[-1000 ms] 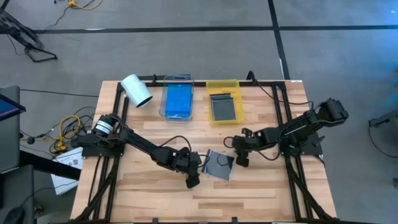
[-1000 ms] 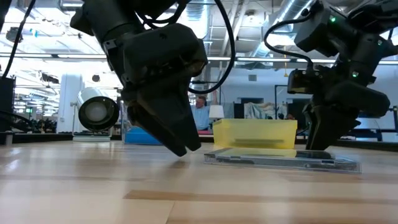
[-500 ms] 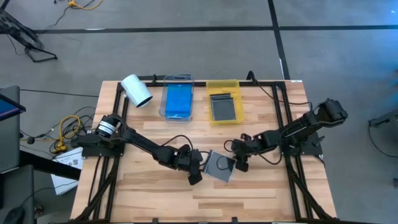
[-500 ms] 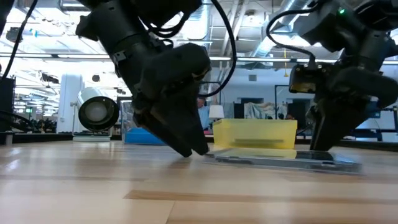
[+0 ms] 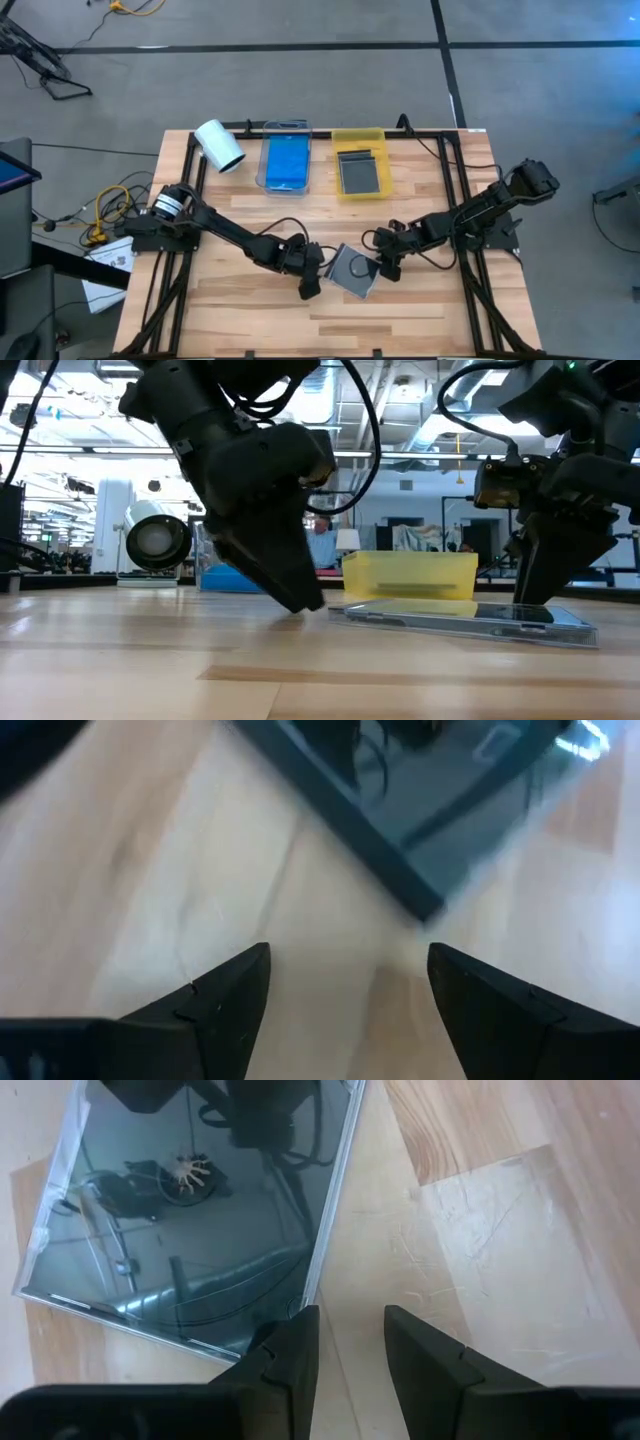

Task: Pick & place jewel cases by type
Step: Put the black CD case into the yellow bin

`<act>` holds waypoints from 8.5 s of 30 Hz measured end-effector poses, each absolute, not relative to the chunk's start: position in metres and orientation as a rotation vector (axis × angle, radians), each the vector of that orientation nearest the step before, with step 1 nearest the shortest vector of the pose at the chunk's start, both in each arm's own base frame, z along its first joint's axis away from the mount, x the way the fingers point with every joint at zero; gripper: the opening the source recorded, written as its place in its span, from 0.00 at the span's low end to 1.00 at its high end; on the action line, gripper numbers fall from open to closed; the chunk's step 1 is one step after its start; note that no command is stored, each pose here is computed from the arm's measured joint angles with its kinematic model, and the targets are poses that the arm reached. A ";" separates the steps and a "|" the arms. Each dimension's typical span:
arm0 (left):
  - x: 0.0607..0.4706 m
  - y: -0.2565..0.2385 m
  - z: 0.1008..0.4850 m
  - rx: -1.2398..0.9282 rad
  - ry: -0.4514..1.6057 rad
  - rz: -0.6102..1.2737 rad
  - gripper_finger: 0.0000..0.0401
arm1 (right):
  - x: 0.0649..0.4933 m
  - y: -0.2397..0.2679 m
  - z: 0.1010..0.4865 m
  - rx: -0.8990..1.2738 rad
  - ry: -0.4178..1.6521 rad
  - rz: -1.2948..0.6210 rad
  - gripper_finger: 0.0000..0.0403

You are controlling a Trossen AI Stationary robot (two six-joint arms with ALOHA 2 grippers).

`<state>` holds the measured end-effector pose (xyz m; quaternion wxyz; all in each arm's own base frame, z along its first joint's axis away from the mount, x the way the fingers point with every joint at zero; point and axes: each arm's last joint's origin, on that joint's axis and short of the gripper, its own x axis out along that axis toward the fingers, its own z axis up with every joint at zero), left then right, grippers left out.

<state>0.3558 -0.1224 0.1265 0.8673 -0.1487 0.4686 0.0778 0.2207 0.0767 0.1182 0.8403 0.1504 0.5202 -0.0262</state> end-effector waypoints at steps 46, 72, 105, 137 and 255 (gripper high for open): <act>0.370 -0.079 0.111 -0.277 0.921 0.402 0.66 | 0.224 0.118 0.128 0.521 0.955 0.033 0.27; 0.364 -0.100 0.111 -0.279 0.909 0.405 0.66 | 0.228 0.134 0.116 0.691 1.001 0.066 0.27; 0.349 -0.095 0.154 -0.213 0.992 0.194 0.66 | 0.270 0.112 0.150 0.499 0.938 0.191 0.27; 0.350 -0.201 0.135 -0.231 0.744 -0.260 0.66 | 0.287 0.035 0.113 0.476 1.097 0.140 0.27; 0.351 -0.202 0.110 -0.418 1.069 0.496 0.66 | 0.271 0.013 0.096 0.985 0.970 -0.021 0.52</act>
